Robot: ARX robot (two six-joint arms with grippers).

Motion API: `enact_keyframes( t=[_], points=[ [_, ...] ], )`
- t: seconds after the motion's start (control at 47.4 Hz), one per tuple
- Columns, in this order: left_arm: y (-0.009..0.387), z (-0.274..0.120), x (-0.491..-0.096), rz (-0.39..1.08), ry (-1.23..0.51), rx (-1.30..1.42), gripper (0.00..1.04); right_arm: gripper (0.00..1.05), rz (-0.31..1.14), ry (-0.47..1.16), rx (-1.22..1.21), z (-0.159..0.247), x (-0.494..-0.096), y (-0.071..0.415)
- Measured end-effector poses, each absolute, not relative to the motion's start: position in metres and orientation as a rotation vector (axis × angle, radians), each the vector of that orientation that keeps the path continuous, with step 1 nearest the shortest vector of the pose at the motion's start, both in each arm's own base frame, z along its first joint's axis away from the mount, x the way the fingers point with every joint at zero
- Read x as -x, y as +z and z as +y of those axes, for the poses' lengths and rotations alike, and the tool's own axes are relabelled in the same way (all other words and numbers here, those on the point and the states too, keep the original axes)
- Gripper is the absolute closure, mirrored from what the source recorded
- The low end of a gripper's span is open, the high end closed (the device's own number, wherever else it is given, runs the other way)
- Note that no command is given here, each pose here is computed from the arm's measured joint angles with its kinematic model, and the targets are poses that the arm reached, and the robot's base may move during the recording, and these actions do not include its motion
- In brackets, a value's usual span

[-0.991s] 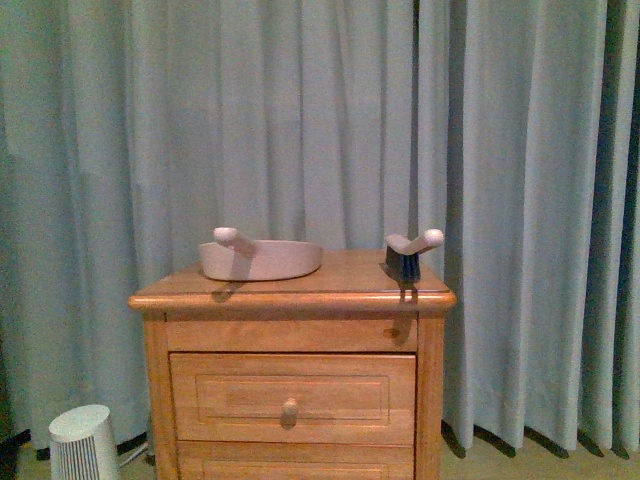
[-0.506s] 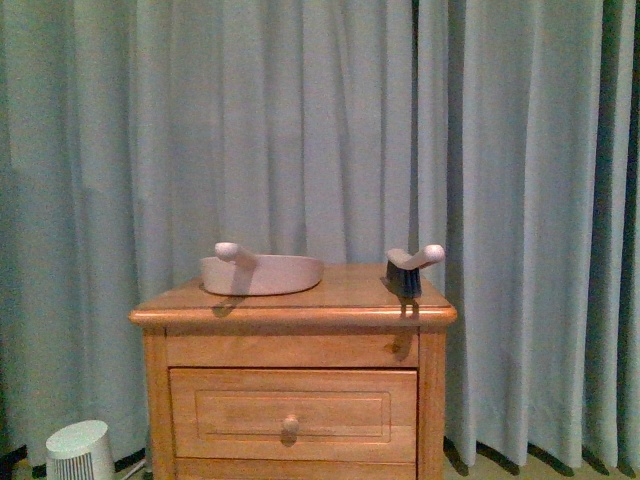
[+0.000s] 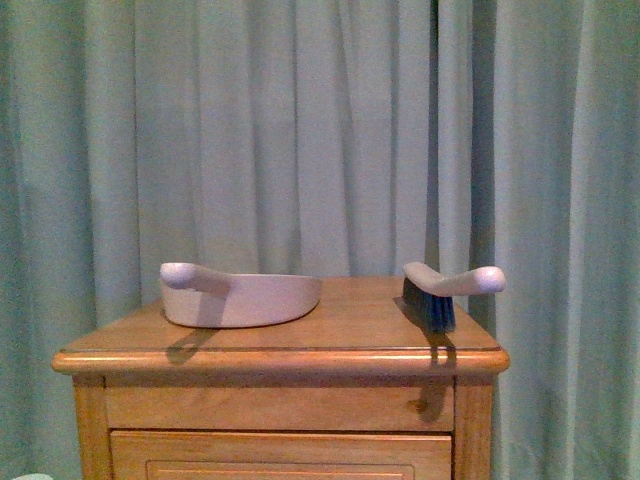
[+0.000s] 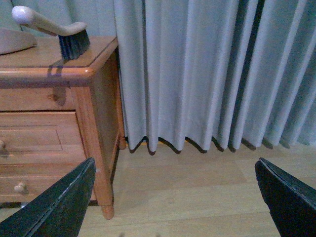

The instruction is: Clean up trash

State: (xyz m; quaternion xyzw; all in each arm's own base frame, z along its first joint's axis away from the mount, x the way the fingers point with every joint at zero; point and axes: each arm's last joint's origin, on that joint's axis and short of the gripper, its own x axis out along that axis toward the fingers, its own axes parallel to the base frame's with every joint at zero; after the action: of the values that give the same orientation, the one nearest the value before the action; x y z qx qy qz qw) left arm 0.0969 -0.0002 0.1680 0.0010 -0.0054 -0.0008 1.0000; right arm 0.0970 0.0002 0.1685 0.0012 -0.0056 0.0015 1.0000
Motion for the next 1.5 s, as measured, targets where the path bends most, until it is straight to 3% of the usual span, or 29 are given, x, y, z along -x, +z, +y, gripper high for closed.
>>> enact_keyframes(
  t=[0.633,0.738,0.844,0.928,1.118,1.266,1.498],
  points=[
    [0.168,0.0,-0.097,-0.01,-0.002,-0.002,0.08,0.07,-0.011,0.002,-0.002,0.0,-0.097,0.168],
    [0.169,0.001,-0.104,0.084,0.154,0.058,0.08,0.07,-0.012,0.002,-0.002,0.0,-0.097,0.169],
    [0.207,0.0,-0.135,0.146,0.122,0.061,0.08,0.07,-0.011,0.003,-0.002,0.0,-0.097,0.169],
    [0.253,-0.012,-0.179,0.245,0.043,-0.015,0.08,0.07,-0.011,0.002,-0.002,0.0,-0.097,0.169],
    [0.317,-0.049,-0.272,0.431,-0.007,-0.077,0.08,0.07,-0.011,0.002,-0.002,0.0,-0.097,0.169],
    [0.329,-0.075,-0.324,0.546,0.008,-0.073,0.08,0.07,-0.011,0.002,-0.002,0.0,-0.097,0.168],
    [0.307,-0.117,-0.393,0.663,-0.003,-0.081,0.08,0.07,-0.011,0.003,-0.002,0.0,-0.097,0.168]
  ],
)
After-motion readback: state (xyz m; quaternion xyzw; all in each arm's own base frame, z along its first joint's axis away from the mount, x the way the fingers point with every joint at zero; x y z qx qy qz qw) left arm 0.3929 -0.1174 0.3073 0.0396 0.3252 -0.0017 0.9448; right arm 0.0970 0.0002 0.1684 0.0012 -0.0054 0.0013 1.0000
